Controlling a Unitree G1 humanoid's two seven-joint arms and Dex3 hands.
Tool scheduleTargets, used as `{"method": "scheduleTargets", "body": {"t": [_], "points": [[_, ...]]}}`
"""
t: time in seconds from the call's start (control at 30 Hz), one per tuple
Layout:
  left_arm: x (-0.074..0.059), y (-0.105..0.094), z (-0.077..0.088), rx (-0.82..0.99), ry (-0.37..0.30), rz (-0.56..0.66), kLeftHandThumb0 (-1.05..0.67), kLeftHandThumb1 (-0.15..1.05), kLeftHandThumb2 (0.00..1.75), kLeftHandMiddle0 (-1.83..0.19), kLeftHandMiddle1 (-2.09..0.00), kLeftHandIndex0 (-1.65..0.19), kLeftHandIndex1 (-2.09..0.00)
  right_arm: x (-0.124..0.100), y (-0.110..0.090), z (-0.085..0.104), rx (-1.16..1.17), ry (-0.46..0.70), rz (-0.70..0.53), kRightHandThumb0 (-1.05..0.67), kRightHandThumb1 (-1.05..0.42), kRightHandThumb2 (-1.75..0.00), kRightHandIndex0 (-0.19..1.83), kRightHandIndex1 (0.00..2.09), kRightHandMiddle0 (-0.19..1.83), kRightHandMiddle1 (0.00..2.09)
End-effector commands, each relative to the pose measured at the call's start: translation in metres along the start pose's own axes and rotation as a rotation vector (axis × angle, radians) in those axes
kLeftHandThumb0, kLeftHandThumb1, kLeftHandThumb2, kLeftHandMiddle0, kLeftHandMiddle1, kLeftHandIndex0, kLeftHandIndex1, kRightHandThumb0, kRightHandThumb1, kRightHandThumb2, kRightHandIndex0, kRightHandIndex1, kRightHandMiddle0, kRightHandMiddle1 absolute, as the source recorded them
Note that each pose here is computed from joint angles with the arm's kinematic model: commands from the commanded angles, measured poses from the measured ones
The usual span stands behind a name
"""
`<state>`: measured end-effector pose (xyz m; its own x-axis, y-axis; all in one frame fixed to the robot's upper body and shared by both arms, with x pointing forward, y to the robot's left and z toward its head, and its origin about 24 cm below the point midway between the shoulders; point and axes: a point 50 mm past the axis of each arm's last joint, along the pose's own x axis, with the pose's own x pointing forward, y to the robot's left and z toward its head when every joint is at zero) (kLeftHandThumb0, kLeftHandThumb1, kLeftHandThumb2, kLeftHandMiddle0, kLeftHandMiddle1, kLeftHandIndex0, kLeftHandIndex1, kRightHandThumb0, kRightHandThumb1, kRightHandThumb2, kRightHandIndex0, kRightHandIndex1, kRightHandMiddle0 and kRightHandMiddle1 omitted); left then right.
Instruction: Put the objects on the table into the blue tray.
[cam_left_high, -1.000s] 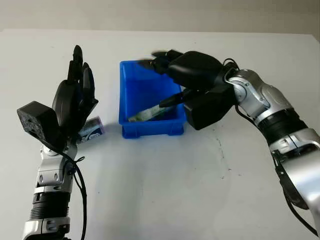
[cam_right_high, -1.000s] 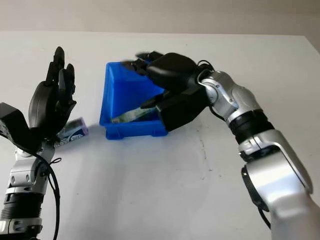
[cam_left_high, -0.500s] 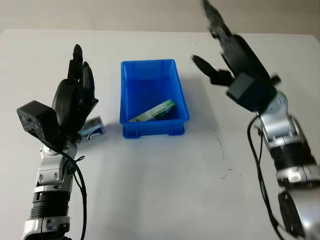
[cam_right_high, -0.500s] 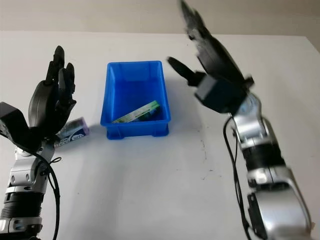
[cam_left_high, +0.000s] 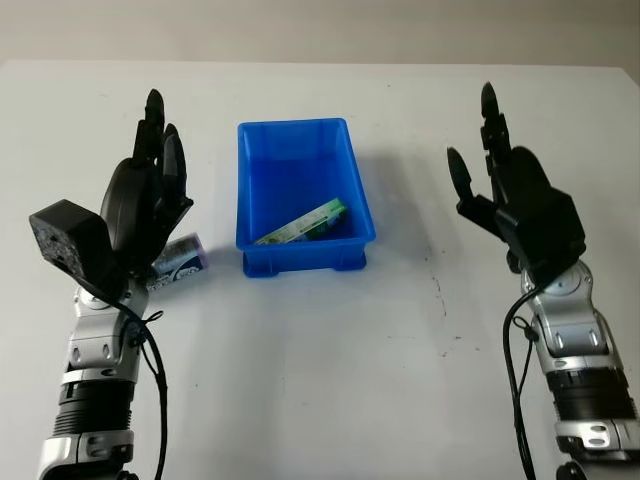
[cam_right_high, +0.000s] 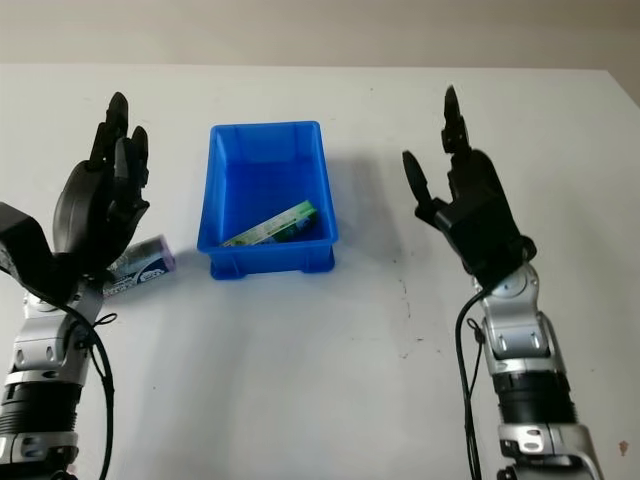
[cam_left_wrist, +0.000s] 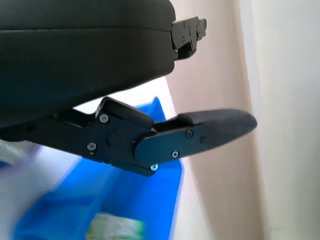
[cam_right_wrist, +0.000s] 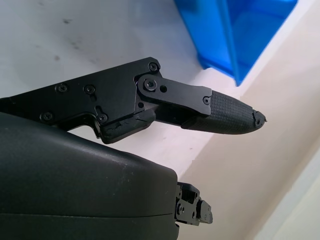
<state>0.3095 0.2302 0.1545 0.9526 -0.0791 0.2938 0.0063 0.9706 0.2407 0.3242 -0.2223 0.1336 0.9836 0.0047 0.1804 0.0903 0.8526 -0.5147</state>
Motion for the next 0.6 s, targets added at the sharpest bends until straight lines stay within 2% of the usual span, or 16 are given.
{"method": "scheduleTargets", "body": {"t": [0.0, 0.13, 0.2, 0.3, 0.4, 0.57], "points": [[-0.008, 0.01, 0.02, 0.168, -0.031, 0.011, -0.82, 1.05, 0.39, 0.18, -0.02, 0.18, -0.01, -0.003, -0.002, 0.002, 0.006, -0.004, -0.014, -0.78, -1.05, -0.67, -0.19, 0.0, -0.19, 0.0], [-0.023, 0.024, 0.054, 0.376, -0.035, 0.007, -0.89, 1.05, 0.26, 0.18, -0.02, 0.18, -0.02, -0.004, -0.001, 0.001, 0.02, 0.009, -0.011, -0.76, -1.05, -0.67, -0.19, 0.0, -0.19, 0.0], [-0.034, 0.031, 0.072, 0.502, 0.012, -0.008, -0.91, 1.05, 0.19, 0.17, -0.02, 0.17, -0.03, -0.003, 0.001, 0.001, 0.026, 0.012, -0.011, -0.76, -1.05, -0.67, -0.19, 0.0, -0.19, 0.0], [-0.047, 0.034, 0.09, 0.595, 0.075, -0.031, -0.83, 1.01, 0.1, 0.14, -0.05, 0.15, -0.05, -0.003, 0.003, 0.0, 0.028, 0.021, -0.011, -0.77, -1.05, -0.67, -0.19, 0.0, -0.19, 0.0], [-0.06, 0.032, 0.101, 0.718, 0.153, -0.035, -0.76, 0.94, 0.05, 0.14, -0.05, 0.14, -0.06, -0.002, 0.005, 0.001, 0.032, 0.021, -0.009, -0.77, -1.05, -0.68, -0.19, 0.0, -0.19, 0.0], [-0.072, 0.026, 0.1, 0.955, 0.251, -0.051, -0.84, 0.96, 0.06, 0.12, -0.06, 0.12, -0.06, 0.0, 0.008, 0.003, 0.046, 0.02, 0.001, -0.77, -1.05, -0.69, -0.19, 0.0, -0.19, 0.0]]}}
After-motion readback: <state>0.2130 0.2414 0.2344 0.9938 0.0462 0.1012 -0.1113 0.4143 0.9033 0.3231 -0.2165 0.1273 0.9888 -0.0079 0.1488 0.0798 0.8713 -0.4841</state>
